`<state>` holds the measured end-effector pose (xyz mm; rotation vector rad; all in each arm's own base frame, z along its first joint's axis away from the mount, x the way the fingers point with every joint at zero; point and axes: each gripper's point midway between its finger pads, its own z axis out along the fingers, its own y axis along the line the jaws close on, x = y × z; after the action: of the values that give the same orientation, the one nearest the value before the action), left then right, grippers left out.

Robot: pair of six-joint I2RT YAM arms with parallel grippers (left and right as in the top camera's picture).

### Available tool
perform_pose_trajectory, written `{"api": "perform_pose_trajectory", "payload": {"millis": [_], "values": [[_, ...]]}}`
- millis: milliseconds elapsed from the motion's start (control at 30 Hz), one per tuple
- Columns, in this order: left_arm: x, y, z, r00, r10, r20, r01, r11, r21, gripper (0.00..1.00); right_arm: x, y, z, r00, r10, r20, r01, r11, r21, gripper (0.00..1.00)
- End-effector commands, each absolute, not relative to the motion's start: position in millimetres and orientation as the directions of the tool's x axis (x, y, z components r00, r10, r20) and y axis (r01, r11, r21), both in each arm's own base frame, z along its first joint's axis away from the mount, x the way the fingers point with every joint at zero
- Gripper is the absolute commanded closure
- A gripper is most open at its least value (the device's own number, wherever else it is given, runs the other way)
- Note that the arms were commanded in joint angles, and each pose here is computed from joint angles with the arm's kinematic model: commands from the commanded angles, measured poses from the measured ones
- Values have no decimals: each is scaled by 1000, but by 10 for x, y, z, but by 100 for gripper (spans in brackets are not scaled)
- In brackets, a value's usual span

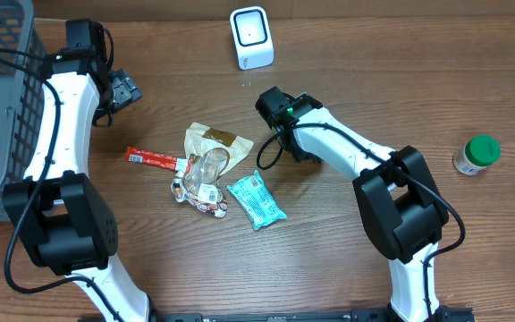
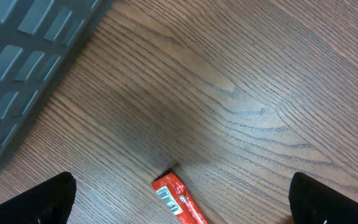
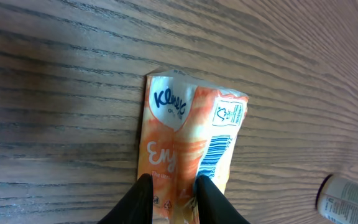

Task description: Scan the item barcode

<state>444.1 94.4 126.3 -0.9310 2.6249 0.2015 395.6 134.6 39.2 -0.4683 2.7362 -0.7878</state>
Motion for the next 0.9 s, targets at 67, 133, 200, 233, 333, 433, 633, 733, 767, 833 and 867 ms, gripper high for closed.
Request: {"api": "perform_pose_trajectory", "payload": {"millis": [67,133,200,233,333,433,633,733,767,833,867], "values": [[4498,911,1358,-714,-582,-388,-631,776,-3,0,4009,1424,546,-909,-361,-207,-208,826,-525,76],[4499,911,1358,-714,-582,-389,-631,776,-3,0,4022,1440,561,-908,-360,-213,-207,829,-520,76],[4499,911,1358,-714,-582,-389,-631,776,-3,0,4032,1461,570,-908,-359,-217,-207,834,-511,76],[4498,911,1358,-714,-582,-388,-631,776,-3,0,4035,1469,575,-908,-358,-219,-207,836,-508,76],[4499,909,1358,-715,-582,-388,-630,776,-3,0,4043,1478,589,-907,-357,-222,-207,838,-505,76],[4498,911,1358,-714,-582,-388,-631,776,-3,0,4049,1482,595,-907,-357,-224,-206,839,-504,76],[4499,911,1359,-714,-582,-389,-631,776,-3,0,4056,1484,606,-906,-356,-228,-203,840,-503,75],[4499,911,1358,-714,-582,-389,-631,776,-3,0,4065,1490,626,-905,-355,-236,-200,842,-501,75],[4499,911,1358,-714,-582,-389,-631,776,-3,0,4075,1496,644,-904,-355,-240,-198,843,-500,75],[4499,911,1359,-714,-582,-389,-631,776,-3,0,4098,1511,672,-901,-353,-250,-194,846,-497,75],[4498,911,1358,-715,-582,-388,-630,776,-3,0,4109,1517,685,-901,-353,-254,-192,847,-496,75]]}}
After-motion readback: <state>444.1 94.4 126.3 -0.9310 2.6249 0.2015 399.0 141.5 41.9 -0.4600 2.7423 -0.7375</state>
